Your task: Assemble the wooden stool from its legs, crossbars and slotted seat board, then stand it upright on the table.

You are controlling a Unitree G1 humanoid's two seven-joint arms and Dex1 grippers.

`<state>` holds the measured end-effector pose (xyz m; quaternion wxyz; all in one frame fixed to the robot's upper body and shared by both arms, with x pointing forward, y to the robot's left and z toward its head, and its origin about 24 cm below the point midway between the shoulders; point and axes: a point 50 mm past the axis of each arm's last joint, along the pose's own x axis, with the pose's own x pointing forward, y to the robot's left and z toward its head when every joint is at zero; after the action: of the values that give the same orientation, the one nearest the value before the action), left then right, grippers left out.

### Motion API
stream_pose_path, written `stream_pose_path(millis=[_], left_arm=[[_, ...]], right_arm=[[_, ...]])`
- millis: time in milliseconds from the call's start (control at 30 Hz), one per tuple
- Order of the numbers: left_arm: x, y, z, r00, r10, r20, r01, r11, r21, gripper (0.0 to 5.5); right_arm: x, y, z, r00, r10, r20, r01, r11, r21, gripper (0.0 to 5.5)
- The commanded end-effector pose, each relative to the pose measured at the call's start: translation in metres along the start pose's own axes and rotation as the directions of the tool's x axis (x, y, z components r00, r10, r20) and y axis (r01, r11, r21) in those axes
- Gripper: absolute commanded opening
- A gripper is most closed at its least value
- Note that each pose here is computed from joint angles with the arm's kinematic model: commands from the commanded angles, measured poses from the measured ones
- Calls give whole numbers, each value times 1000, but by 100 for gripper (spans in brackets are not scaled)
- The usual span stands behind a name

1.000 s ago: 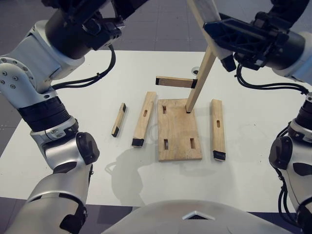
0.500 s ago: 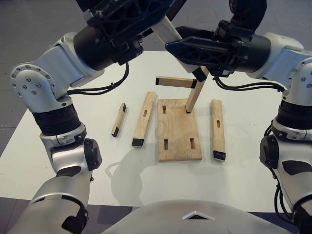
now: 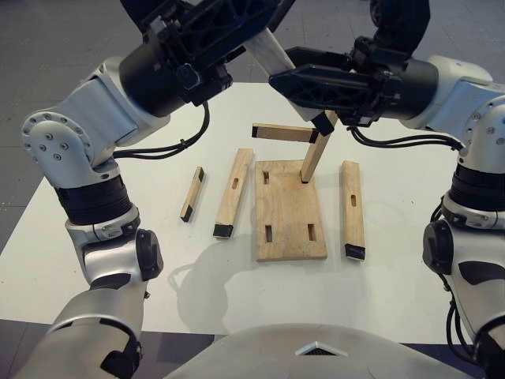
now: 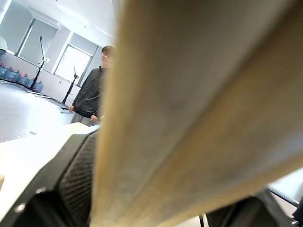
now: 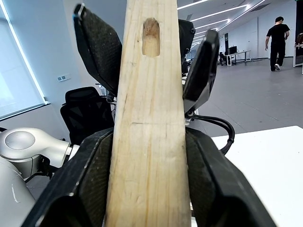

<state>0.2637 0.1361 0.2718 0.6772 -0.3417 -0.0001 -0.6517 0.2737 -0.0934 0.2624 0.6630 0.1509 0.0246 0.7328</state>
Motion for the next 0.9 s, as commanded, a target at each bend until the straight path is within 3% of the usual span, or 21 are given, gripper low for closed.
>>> stream_pose_path(millis=[33,267,533,733,900], left_arm=[[-1,-2,0,1000,-2,-4,2,1000,13,261],[-2,-2,-3,1000,-8,-1,8,1000,5,254],[-6,0,-6,1000,3,-27,-2,1000,7,228],[-20,4,-4,995,75,-64,-69,992,101,205],[-36,10,11,985,164,-54,-147,962,232,205]], right_arm=[[-2,0,2,1000,-5,2,5,1000,-14,205],[-2,-3,0,998,-55,-35,54,997,-49,205],[-11,-11,5,993,-113,-43,111,992,-54,369],[-28,-9,14,985,-160,-57,154,983,-101,487],[-54,13,-10,968,-166,-188,150,984,-96,510]])
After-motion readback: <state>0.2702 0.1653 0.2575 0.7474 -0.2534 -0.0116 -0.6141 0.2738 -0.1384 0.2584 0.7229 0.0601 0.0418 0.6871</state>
